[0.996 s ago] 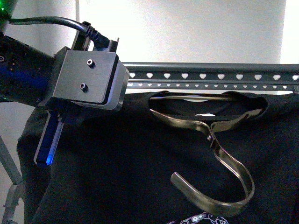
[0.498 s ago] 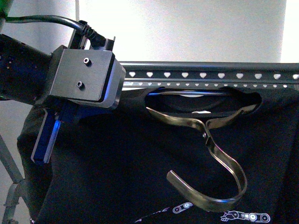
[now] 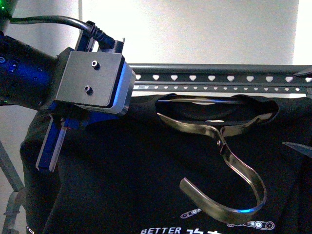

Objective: Hang clothes on hanger

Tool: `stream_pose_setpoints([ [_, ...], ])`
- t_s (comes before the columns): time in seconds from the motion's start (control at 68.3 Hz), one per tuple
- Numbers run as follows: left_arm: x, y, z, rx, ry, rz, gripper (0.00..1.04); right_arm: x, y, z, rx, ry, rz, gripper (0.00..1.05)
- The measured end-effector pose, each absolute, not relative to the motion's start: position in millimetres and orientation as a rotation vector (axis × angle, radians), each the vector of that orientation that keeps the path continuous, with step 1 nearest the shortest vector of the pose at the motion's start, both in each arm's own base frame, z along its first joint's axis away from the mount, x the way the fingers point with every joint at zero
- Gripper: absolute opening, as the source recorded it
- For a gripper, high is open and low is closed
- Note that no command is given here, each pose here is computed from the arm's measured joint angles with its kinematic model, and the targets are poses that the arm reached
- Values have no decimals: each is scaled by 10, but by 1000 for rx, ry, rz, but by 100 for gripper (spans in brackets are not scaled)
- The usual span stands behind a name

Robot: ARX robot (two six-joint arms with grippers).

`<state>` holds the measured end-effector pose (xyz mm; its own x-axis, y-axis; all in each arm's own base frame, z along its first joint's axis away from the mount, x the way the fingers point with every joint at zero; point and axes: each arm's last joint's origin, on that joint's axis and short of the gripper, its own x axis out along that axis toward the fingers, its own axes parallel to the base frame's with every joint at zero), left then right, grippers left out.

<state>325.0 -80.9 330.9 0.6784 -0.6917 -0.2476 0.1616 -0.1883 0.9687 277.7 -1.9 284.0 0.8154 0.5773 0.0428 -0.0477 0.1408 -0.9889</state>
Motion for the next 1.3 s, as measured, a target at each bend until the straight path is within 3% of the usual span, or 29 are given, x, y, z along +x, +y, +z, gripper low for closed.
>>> stream_pose_setpoints([
  [0.63,3250,-809,3309,1586,-447,-812,4,3317,67,2980,-1387,-363,404,96],
  [1.171,3249,-810,3310,1578,-447,-816,4,3369,34,2976,-1358,-329,409,24],
  [1.303,3252,-811,3338,1574,-454,-810,22,3367,6,2975,-1340,-328,417,9],
])
